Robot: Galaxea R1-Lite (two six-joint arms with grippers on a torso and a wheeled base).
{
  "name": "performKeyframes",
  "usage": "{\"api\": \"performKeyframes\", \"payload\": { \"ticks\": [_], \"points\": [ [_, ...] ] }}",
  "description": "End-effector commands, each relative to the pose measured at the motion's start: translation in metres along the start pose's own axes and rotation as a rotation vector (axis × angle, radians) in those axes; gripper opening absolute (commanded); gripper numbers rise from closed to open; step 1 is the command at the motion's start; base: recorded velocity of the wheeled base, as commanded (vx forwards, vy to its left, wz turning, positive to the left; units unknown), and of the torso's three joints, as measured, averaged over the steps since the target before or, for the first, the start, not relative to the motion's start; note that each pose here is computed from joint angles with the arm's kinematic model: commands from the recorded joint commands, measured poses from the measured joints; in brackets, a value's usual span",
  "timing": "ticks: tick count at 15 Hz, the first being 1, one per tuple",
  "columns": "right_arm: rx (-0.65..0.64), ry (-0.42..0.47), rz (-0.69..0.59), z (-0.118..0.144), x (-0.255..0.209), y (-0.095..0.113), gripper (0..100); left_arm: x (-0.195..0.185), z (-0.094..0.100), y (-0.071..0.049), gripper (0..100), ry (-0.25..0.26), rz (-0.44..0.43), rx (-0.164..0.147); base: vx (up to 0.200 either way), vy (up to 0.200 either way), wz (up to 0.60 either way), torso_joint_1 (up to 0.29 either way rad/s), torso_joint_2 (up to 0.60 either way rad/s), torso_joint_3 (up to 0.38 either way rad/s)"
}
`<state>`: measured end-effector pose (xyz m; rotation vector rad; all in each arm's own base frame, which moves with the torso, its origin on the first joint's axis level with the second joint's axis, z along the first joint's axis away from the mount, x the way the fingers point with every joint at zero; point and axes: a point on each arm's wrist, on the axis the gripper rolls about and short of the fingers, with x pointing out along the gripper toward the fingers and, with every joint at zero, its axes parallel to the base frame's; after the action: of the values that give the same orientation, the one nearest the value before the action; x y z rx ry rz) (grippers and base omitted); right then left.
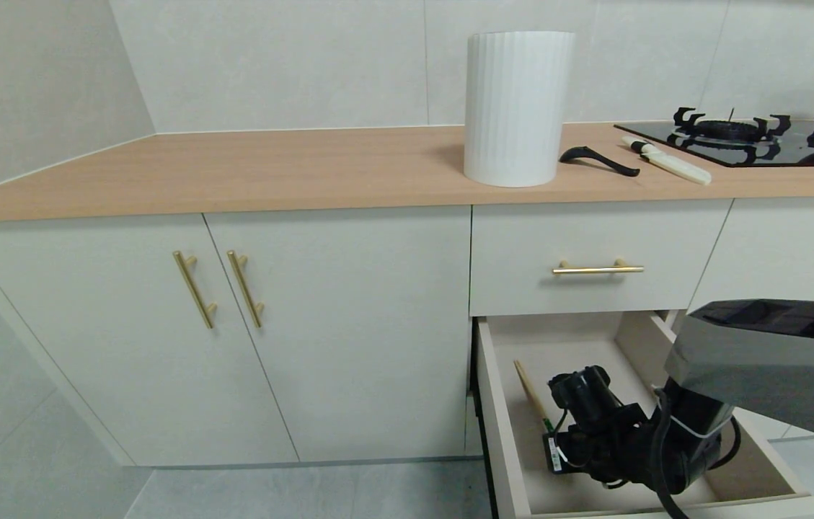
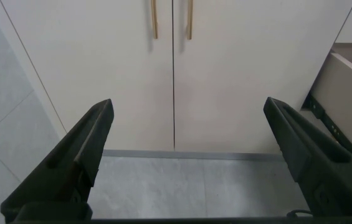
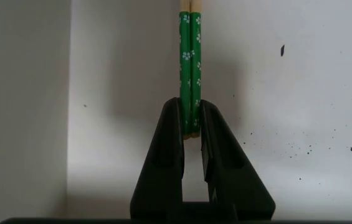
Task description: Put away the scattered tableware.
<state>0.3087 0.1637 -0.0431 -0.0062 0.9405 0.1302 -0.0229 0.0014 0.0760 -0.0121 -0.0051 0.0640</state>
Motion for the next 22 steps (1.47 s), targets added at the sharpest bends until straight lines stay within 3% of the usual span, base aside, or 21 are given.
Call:
{"api": "performKeyframes", "payload": {
  "ticks": [1,6,7,14,19,22],
  "points": [
    [-0.001,0.004,-0.001,-0.001,0.001,0.0,0,0.0,0.0,0.0,100,0.002,0.0,0.0,0.0,0.0,0.0,0.0,0.0,0.0],
    [-0.003,0.005,-0.001,-0.001,0.001,0.0,0,0.0,0.0,0.0,100,0.002,0.0,0.0,0.0,0.0,0.0,0.0,0.0,0.0],
    [-0.004,0.005,-0.003,-0.001,0.001,0.0,100,0.0,0.0,0.0,100,0.002,0.0,0.0,0.0,0.0,0.0,0.0,0.0,0.0],
    [-0.004,0.002,-0.002,-0.001,-0.002,0.0,100,0.0,0.0,0.0,100,0.002,0.0,0.0,0.0,0.0,0.0,0.0,0.0,0.0],
    [-0.02,-0.207,0.019,0.036,-0.095,-0.008,100,0.0,0.0,0.0,100,0.002,0.0,0.0,0.0,0.0,0.0,0.0,0.0,0.0],
    [-0.036,-0.328,-0.005,0.053,-0.133,-0.029,100,0.0,0.0,0.0,100,0.002,0.0,0.0,0.0,0.0,0.0,0.0,0.0,0.0]
  ]
}}
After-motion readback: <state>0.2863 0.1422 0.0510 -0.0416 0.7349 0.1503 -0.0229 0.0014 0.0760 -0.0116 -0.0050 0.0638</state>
